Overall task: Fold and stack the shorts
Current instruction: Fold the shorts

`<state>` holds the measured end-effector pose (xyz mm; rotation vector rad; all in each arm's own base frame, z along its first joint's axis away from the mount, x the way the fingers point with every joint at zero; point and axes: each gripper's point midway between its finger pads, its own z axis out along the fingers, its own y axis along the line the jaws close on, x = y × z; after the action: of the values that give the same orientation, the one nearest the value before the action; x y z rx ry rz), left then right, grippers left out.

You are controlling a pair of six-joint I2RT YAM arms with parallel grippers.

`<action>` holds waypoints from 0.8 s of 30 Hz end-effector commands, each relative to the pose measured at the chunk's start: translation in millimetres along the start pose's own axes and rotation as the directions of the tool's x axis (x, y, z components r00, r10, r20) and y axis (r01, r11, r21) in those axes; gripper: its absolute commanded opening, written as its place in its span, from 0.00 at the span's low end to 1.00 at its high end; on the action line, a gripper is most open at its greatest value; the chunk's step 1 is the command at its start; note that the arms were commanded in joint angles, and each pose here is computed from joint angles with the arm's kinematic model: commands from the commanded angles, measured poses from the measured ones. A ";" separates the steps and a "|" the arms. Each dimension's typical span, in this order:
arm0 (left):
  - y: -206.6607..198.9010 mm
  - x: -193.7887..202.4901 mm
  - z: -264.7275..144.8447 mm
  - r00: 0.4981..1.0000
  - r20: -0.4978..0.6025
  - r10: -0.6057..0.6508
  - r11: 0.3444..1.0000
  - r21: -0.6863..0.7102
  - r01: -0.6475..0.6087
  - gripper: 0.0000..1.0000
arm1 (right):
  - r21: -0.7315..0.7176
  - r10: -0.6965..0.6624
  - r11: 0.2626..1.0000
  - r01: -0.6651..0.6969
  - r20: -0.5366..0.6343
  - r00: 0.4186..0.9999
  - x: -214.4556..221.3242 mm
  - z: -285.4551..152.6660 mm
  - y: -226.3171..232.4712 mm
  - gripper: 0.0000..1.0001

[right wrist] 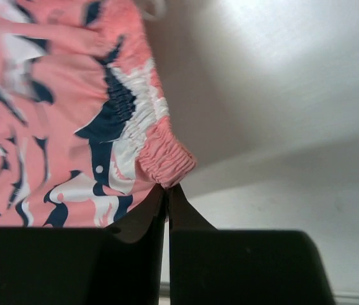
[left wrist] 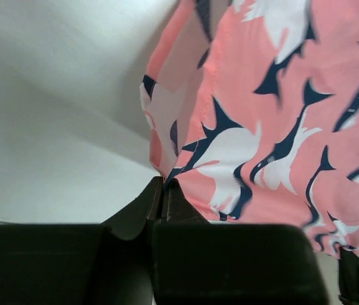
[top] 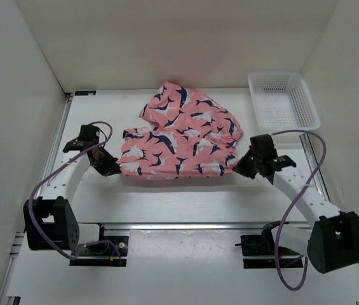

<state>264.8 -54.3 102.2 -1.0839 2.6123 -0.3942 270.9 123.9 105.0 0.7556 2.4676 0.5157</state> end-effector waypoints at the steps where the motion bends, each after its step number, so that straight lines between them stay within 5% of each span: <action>1: 29.5 20.2 8.9 0.999 -0.039 -0.023 0.996 -0.085 0.020 0.10 | 0.230 0.031 0.973 0.001 -0.135 0.990 55.7 2.8 -78.3 0.00; 3: 31.9 23.5 14.4 0.999 -0.047 -0.024 0.997 -0.080 0.021 0.10 | 0.275 0.068 0.961 -0.022 -0.158 0.985 72.4 5.1 -98.6 0.01; 5: 35.5 26.4 17.5 0.998 -0.059 -0.028 0.995 -0.094 0.022 0.10 | 0.237 0.073 0.971 -0.041 -0.127 0.989 66.5 2.8 -90.4 0.34; 8: 33.2 24.1 16.1 0.998 -0.054 -0.017 0.996 -0.087 0.012 0.10 | 0.178 0.065 0.983 -0.049 -0.086 0.994 54.9 -2.6 -75.3 0.66; 20: 32.3 23.5 14.4 0.999 -0.048 -0.015 0.997 -0.080 0.011 0.10 | 0.020 0.202 0.979 -0.201 -0.165 0.965 89.5 9.9 -67.8 0.65; 24: 32.3 23.5 14.4 0.999 -0.048 -0.015 0.997 -0.080 0.011 0.10 | 0.002 0.222 0.975 -0.224 -0.144 0.964 86.6 20.9 -63.4 0.49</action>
<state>224.3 -55.2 64.4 -1.1582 2.7382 -0.3229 176.6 120.8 22.2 1.0179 2.5955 0.6025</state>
